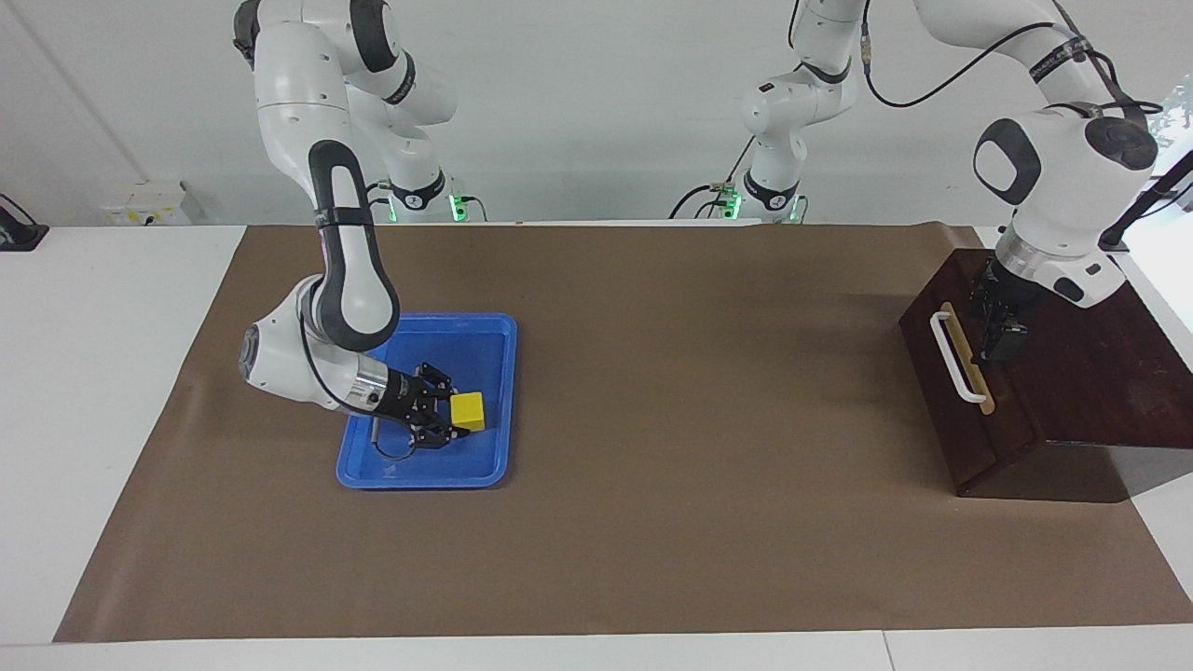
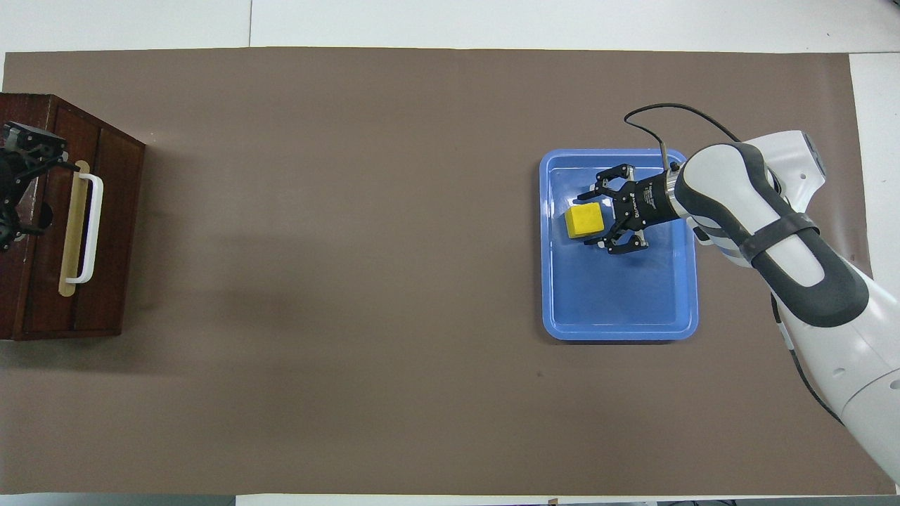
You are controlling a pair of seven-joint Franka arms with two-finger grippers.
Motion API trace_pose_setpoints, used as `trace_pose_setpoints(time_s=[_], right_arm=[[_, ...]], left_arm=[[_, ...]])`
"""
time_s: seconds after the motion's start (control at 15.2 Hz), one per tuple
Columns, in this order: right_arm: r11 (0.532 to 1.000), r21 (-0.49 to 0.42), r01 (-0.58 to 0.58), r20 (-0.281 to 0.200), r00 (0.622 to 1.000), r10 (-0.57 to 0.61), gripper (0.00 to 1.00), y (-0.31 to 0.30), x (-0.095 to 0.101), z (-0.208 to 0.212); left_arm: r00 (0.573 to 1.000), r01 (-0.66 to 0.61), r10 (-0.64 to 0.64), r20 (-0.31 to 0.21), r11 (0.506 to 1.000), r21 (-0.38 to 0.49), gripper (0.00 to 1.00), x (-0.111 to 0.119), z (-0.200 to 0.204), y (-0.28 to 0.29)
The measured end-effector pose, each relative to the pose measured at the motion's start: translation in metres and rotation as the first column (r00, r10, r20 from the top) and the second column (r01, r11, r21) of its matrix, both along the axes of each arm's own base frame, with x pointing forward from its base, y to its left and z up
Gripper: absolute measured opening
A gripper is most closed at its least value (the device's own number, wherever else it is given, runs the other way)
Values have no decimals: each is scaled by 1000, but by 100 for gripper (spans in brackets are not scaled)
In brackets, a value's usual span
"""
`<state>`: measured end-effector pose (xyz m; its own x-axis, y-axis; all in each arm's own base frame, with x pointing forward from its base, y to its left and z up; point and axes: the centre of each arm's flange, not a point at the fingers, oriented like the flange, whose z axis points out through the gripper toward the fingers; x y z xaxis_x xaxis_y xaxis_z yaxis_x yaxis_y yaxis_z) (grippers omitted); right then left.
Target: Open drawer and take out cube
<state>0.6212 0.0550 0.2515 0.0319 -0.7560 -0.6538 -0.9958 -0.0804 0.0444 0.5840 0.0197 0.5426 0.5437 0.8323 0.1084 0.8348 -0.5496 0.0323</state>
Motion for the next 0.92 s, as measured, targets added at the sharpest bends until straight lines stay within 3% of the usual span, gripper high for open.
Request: trace_pose_setpoints(time_s=[0.13,0.26,0.52,0.66,0.92], right_arm=[[1000,0,2,-1,1000,-2,94,0,0,0],[1000,-2,14,-9,1000,-14,94,0,0,2],[999,-5,51,-20,998,-51,95,0,4,13],[999,2,50,-18,999,-50,95,2,6,23],[998,4,70,3,998,-70,97,6,16,80]], left_arm=[[992,127,-127,3,992,-1,100,-3,10,-20],[954,298,-298,-16,955,0,100,-6,12,-28],[772,634,-633,-64,773,0,100,-17,22,-24],[696,716,-716,-61,698,-20,100,-22,27,-25],[626,777,-778,-49,628,-36,100,-24,29,-51]])
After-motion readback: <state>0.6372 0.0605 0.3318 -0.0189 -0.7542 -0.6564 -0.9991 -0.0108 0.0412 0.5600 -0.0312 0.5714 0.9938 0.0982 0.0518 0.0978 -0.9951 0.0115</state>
